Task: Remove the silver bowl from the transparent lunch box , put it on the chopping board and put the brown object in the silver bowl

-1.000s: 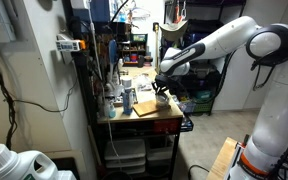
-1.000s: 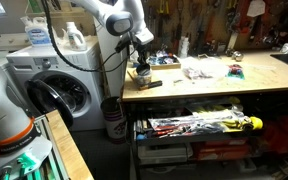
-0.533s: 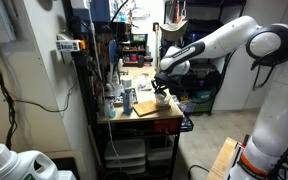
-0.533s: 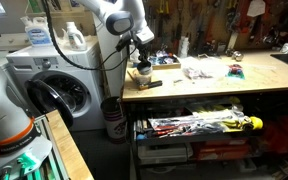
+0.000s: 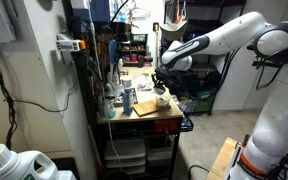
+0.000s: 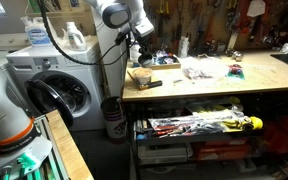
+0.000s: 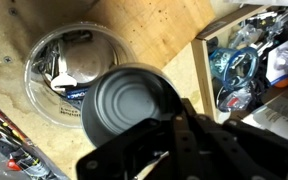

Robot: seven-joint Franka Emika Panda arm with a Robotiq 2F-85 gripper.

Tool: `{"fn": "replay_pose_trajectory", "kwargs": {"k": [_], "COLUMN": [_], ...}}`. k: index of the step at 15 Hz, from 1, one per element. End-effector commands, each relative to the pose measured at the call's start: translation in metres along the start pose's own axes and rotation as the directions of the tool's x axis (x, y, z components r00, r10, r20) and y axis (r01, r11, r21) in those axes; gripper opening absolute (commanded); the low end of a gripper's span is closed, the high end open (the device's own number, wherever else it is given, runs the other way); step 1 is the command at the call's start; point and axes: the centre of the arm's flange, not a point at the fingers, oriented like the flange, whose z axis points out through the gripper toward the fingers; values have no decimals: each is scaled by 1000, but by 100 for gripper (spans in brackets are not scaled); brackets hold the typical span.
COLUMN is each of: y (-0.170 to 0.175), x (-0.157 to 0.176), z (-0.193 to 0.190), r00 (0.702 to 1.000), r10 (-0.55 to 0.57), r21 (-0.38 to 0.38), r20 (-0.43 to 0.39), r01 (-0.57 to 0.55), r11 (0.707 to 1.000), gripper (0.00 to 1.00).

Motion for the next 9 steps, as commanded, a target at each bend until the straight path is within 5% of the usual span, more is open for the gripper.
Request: {"fn": "replay_pose_trajectory", "kwargs": {"k": [1, 5, 9], "y": [0, -18, -44], "x": [-7, -26, -58], "z": [-32, -29, -9], "r00": [999, 984, 918], "r10": [-29, -148, -374], "r21": [-18, -76, -74], "r20": [27, 94, 131], "r01": [30, 156, 385], "r11": [999, 985, 920], "gripper": [1, 1, 1]}}
